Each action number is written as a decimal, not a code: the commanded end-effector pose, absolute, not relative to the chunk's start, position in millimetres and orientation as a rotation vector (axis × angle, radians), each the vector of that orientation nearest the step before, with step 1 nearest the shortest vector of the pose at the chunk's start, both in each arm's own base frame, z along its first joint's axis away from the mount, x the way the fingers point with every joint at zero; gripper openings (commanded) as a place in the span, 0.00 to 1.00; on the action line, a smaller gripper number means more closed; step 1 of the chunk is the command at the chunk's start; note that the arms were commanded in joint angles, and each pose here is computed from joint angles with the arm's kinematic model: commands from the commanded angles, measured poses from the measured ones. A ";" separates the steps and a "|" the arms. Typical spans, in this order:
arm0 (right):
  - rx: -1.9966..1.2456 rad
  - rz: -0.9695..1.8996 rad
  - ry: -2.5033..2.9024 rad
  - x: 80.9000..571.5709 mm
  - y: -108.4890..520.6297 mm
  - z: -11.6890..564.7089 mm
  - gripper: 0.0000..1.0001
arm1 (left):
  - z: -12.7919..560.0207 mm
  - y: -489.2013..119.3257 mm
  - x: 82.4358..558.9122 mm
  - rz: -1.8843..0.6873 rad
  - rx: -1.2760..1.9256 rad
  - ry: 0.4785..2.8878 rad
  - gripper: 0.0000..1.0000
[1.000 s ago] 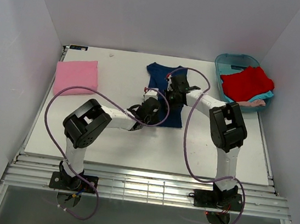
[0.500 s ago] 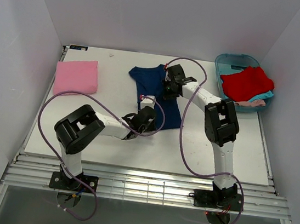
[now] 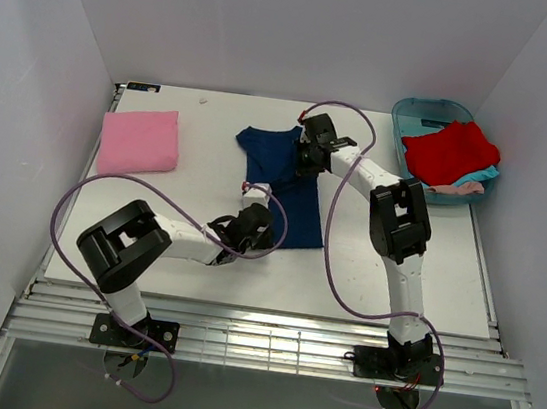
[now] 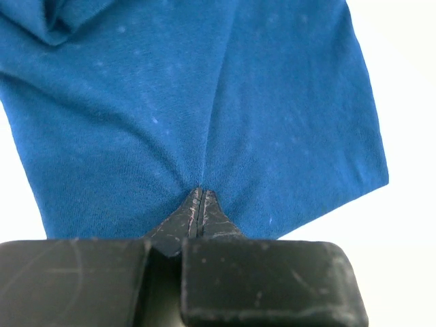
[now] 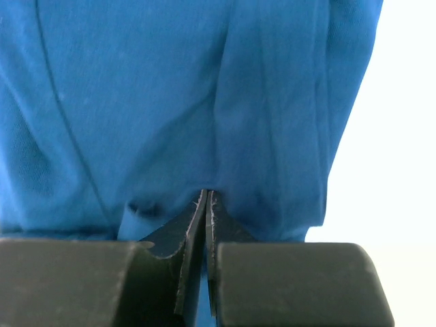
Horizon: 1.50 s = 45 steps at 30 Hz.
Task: Fold and stack the t-shirts
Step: Fold the folded rectangular tshirt in 1/3 of the way
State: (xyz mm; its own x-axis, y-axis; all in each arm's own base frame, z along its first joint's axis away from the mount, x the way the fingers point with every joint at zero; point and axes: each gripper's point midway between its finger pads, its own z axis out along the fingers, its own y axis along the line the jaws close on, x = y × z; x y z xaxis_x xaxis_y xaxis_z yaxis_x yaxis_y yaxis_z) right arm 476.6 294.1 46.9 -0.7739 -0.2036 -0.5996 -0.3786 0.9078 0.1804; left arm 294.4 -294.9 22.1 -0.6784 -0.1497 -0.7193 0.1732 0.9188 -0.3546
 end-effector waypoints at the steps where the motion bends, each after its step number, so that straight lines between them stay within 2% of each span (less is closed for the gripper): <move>1: -0.364 0.437 2.384 497.3 304.9 75.5 0.08 | -25.7 -245.4 242.6 -0.317 0.071 2.478 0.00; 5: -0.345 0.379 2.321 494.5 291.4 107.8 0.08 | -23.7 -232.4 232.9 -0.310 0.056 2.476 0.00; 6: -0.345 0.386 2.270 491.2 288.9 134.0 0.08 | -22.8 -230.8 232.2 -0.307 0.052 2.474 0.00; 13: -0.429 0.436 2.201 438.1 274.7 186.7 0.14 | 12.9 -237.4 248.3 -0.324 0.066 2.377 0.00; 18: -0.545 0.587 2.285 373.7 293.2 160.4 0.08 | 59.8 -246.3 266.0 -0.350 0.052 2.278 0.00; 23: -0.613 0.659 2.348 340.1 312.6 127.7 0.08 | 84.3 -253.2 274.1 -0.390 0.026 2.217 0.00; 33: -0.659 0.727 2.413 341.3 343.1 97.5 0.08 | 53.9 -275.6 275.7 -0.468 0.020 2.261 0.00; 39: -0.680 0.750 2.430 345.4 358.2 87.4 0.08 | 19.1 -278.4 267.1 -0.439 0.052 2.338 0.00; 45: -0.691 0.763 2.447 353.1 368.7 76.0 0.08 | 7.5 -270.8 252.4 -0.420 0.071 2.366 0.00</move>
State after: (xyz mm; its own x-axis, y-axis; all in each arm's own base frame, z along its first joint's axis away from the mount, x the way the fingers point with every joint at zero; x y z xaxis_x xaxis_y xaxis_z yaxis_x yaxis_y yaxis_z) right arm 345.6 353.1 65.6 -0.7668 -0.3296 -0.5509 -0.5715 0.7412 0.3520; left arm 272.0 -276.7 24.3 -0.6976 -0.1054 -0.7087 0.1580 0.9421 -0.2956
